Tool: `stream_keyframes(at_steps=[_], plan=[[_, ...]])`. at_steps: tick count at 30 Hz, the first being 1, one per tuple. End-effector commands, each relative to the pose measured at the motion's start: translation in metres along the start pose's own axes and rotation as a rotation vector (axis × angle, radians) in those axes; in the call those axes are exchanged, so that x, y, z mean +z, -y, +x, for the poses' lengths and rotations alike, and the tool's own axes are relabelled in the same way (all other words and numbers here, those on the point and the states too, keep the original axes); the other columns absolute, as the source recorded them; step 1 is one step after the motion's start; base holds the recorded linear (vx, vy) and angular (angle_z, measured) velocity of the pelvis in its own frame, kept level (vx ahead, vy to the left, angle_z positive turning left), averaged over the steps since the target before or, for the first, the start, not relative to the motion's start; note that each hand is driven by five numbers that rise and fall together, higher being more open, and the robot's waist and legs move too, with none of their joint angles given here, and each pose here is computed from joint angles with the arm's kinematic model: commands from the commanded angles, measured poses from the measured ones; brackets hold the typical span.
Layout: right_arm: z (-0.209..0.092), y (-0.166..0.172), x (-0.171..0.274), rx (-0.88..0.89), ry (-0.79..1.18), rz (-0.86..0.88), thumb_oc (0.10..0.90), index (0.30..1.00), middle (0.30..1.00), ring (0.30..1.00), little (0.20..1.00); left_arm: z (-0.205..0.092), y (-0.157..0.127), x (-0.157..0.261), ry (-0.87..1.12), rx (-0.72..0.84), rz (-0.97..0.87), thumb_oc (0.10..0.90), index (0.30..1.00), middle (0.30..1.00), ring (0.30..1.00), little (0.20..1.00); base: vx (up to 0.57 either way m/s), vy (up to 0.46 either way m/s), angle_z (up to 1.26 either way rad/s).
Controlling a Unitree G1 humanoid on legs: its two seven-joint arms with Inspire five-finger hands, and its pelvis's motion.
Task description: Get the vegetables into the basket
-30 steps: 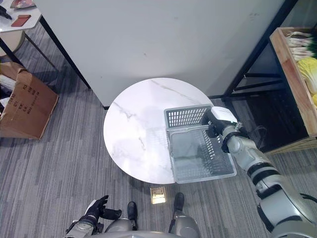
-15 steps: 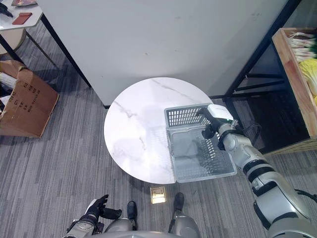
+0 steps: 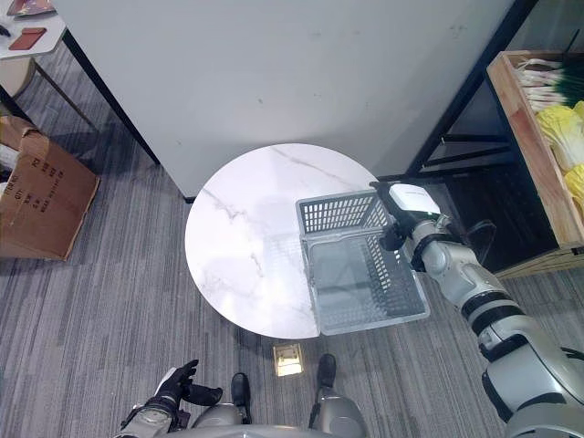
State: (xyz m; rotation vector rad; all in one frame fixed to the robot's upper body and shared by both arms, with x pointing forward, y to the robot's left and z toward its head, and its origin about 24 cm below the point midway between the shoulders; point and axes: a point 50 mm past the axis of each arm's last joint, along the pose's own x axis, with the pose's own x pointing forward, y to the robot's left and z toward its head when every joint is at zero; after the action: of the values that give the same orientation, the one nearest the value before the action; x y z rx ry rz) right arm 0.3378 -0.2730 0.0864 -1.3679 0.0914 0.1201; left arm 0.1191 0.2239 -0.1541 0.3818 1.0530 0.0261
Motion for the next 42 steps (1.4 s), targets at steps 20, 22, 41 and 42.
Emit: stream_keyframes(at_steps=[20, 22, 41, 42], plan=[[0.008, -0.009, -0.026, -0.015, -0.179, 0.007, 0.400, 0.300, 0.300, 0.300, 0.300, -0.008, -0.006, -0.033, -0.100, -0.004, 0.117, 0.900, 1.000, 1.000, 1.000, 1.000, 0.00, 0.001, 0.00], [0.007, -0.010, -0.030, -0.009, -0.197, 0.008, 0.400, 0.300, 0.300, 0.300, 0.300, -0.008, -0.007, -0.033, -0.101, -0.005, 0.119, 0.900, 1.000, 1.000, 1.000, 1.000, 0.00, 0.000, 0.00], [-0.027, 0.071, 0.001, -0.314, 0.151, 0.334, 0.400, 0.300, 0.300, 0.300, 0.300, -0.009, -0.014, -0.039, -0.127, 0.019, 0.064, 0.900, 1.000, 1.000, 1.000, 1.000, 0.00, -0.002, -0.02], [-0.032, 0.070, 0.002, -0.315, 0.179, 0.429, 0.400, 0.300, 0.300, 0.300, 0.300, -0.010, -0.015, -0.041, -0.134, 0.017, 0.059, 0.900, 1.000, 1.000, 1.000, 1.000, 0.00, 0.000, 0.00]])
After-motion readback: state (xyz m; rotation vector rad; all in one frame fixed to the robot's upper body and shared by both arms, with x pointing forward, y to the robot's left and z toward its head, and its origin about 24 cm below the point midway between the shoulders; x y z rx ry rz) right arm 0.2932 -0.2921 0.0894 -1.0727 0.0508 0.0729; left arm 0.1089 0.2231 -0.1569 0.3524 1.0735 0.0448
